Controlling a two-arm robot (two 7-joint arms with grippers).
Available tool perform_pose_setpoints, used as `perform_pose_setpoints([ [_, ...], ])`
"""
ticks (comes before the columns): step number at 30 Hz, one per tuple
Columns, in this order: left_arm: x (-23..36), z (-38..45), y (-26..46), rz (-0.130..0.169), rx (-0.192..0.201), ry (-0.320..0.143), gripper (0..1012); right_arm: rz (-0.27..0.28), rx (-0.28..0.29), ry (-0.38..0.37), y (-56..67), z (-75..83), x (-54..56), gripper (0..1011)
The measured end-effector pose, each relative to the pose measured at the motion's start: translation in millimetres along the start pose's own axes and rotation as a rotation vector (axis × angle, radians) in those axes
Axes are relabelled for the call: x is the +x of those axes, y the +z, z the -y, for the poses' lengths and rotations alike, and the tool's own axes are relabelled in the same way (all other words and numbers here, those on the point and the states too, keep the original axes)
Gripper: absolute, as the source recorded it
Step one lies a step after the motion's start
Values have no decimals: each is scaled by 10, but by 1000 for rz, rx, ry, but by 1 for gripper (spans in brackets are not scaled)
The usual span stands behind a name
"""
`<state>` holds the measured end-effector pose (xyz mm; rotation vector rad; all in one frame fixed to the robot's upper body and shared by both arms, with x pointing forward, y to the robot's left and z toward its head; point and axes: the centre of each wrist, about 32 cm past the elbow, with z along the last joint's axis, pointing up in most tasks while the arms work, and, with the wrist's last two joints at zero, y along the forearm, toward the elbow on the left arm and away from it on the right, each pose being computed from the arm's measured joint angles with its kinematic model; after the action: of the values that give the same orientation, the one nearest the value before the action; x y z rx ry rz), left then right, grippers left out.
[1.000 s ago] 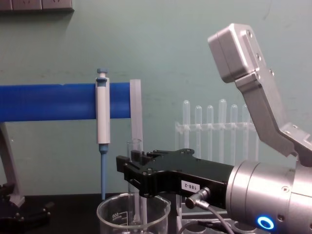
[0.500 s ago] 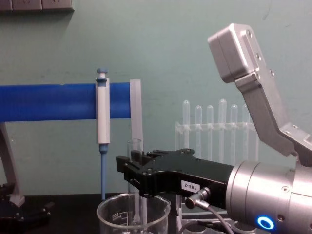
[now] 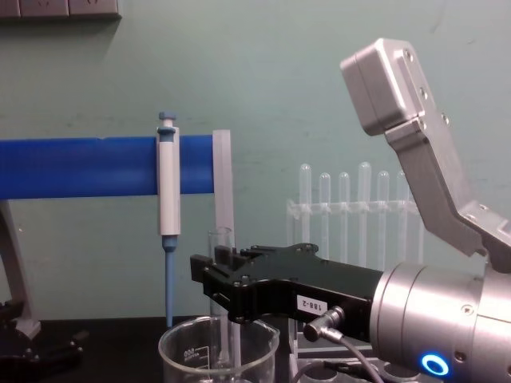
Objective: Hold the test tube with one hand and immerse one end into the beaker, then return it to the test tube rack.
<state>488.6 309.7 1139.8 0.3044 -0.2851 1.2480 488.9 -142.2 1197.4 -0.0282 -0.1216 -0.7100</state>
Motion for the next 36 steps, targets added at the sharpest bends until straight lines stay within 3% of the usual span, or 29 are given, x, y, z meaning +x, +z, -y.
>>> perform_pose_setpoints([
  [36, 0, 0, 0, 0, 0, 0, 1000, 0, 0, 0, 0, 0, 0, 224],
])
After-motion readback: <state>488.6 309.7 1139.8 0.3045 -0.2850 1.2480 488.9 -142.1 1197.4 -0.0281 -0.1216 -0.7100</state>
